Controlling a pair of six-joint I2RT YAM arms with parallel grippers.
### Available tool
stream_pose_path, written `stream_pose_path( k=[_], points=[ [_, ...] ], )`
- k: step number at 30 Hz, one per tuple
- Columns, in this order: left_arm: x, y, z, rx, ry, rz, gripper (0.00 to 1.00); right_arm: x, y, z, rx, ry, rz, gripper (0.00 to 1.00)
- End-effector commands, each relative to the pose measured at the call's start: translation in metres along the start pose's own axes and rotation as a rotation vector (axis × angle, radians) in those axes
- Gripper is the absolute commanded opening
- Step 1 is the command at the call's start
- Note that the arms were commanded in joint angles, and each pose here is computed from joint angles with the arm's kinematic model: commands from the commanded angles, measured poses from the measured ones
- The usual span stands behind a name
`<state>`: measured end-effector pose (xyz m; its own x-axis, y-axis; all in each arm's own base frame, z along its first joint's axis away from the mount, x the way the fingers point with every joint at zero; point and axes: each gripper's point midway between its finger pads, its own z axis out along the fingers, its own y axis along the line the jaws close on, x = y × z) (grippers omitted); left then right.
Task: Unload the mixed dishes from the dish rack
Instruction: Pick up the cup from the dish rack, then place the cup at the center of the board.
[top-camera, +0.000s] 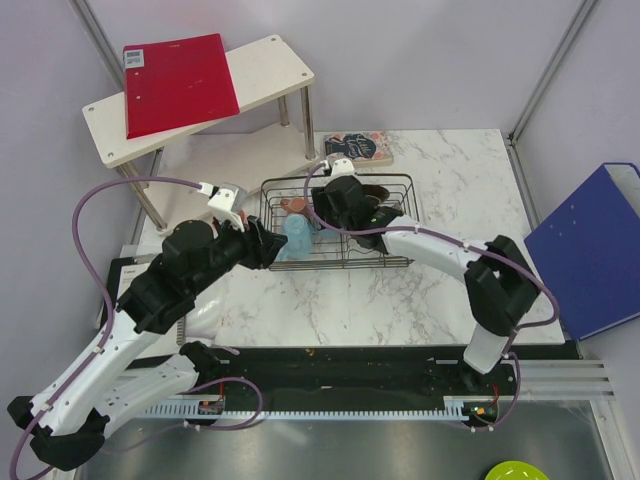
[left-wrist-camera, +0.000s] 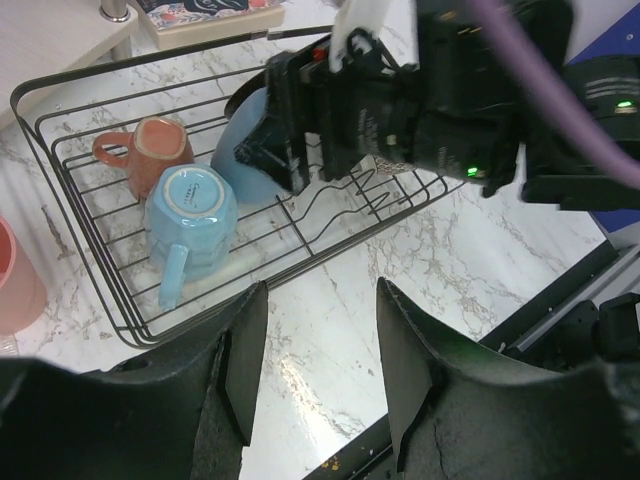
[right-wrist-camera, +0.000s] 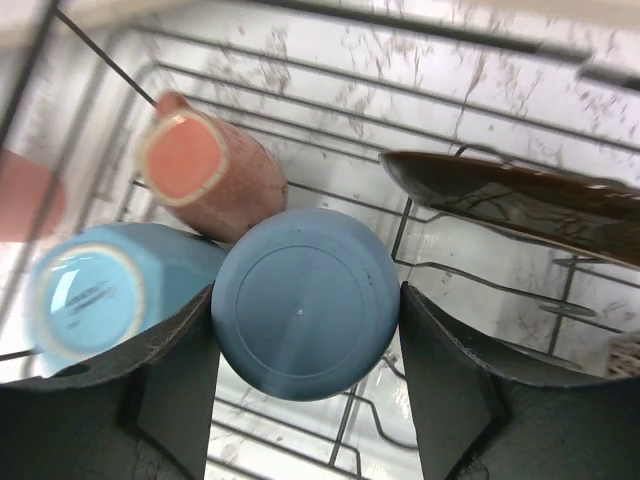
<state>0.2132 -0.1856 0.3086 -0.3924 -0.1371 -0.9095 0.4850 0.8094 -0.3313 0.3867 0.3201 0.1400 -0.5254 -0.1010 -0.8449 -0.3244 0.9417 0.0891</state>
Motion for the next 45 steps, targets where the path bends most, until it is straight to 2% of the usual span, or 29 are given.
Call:
stream_pose_path(
  k=[1,6,7,8,9,10,11,12,13,14,15,19,20,22,24,25,26,29,36,45],
  points=[
    [-0.01,0.001,0.003,-0.009,-0.047,0.017,0.54,-0.065,0.005,-0.06,-0.079,-0.157,0.065,0.46],
    [-0.014,0.002,0.005,-0.021,-0.062,0.003,0.54,-0.084,0.006,-0.11,-0.17,-0.224,0.114,0.45],
    [-0.014,0.002,0.005,-0.022,-0.066,-0.009,0.54,-0.098,0.004,-0.132,-0.199,-0.28,0.142,0.43],
    [-0.016,0.006,0.006,-0.046,-0.079,-0.026,0.54,-0.1,0.005,-0.142,-0.224,-0.302,0.171,0.41],
    [-0.018,0.01,0.006,-0.076,-0.096,-0.051,0.55,-0.095,0.007,-0.146,-0.264,-0.321,0.195,0.31],
    [-0.017,0.015,0.007,-0.111,-0.107,-0.121,0.75,-0.109,0.006,-0.168,-0.315,-0.388,0.233,0.22],
    [-0.02,0.016,0.004,-0.115,-0.127,-0.14,0.84,-0.112,0.002,-0.174,-0.35,-0.406,0.298,0.06],
    [-0.026,0.01,0.004,-0.081,-0.157,-0.156,0.89,-0.105,0.006,-0.177,-0.423,-0.416,0.327,0.0],
    [-0.024,0.005,0.005,-0.047,-0.162,-0.165,0.95,-0.11,0.004,-0.191,-0.472,-0.449,0.364,0.0],
    [-0.025,-0.008,0.001,0.028,-0.164,-0.171,0.98,-0.111,-0.003,-0.193,-0.503,-0.463,0.405,0.0],
    [-0.028,-0.017,0.0,0.079,-0.179,-0.178,0.99,-0.105,0.006,-0.2,-0.606,-0.466,0.45,0.0],
    [-0.034,-0.051,-0.004,0.289,-0.225,-0.205,0.99,-0.104,0.012,-0.223,-0.811,-0.504,0.583,0.0],
    [-0.033,-0.058,-0.005,0.334,-0.22,-0.205,0.99,-0.115,0.013,-0.237,-0.884,-0.572,0.592,0.0],
    [-0.026,-0.06,-0.003,0.359,-0.221,-0.227,0.99,-0.102,0.019,-0.239,-0.992,-0.515,0.681,0.0],
    [-0.039,-0.068,-0.009,0.418,-0.295,-0.233,0.99,-0.108,0.022,-0.259,-1.122,-0.581,0.704,0.0],
    [-0.034,-0.068,-0.008,0.429,-0.295,-0.242,0.99,-0.103,0.024,-0.257,-1.176,-0.535,0.777,0.0],
    [-0.038,-0.072,-0.01,0.459,-0.312,-0.243,0.99,-0.11,0.024,-0.278,-1.267,-0.61,0.765,0.0],
    [-0.031,-0.076,-0.003,0.473,-0.276,-0.246,0.99,-0.104,0.022,-0.281,-1.357,-0.61,0.837,0.0],
    [-0.033,-0.081,-0.006,0.512,-0.295,-0.249,0.97,-0.103,0.024,-0.273,-1.364,-0.592,0.834,0.0],
    [-0.02,-0.083,0.01,0.519,-0.235,-0.269,0.94,-0.11,0.029,-0.288,-1.409,-0.619,0.796,0.0]
  ],
)
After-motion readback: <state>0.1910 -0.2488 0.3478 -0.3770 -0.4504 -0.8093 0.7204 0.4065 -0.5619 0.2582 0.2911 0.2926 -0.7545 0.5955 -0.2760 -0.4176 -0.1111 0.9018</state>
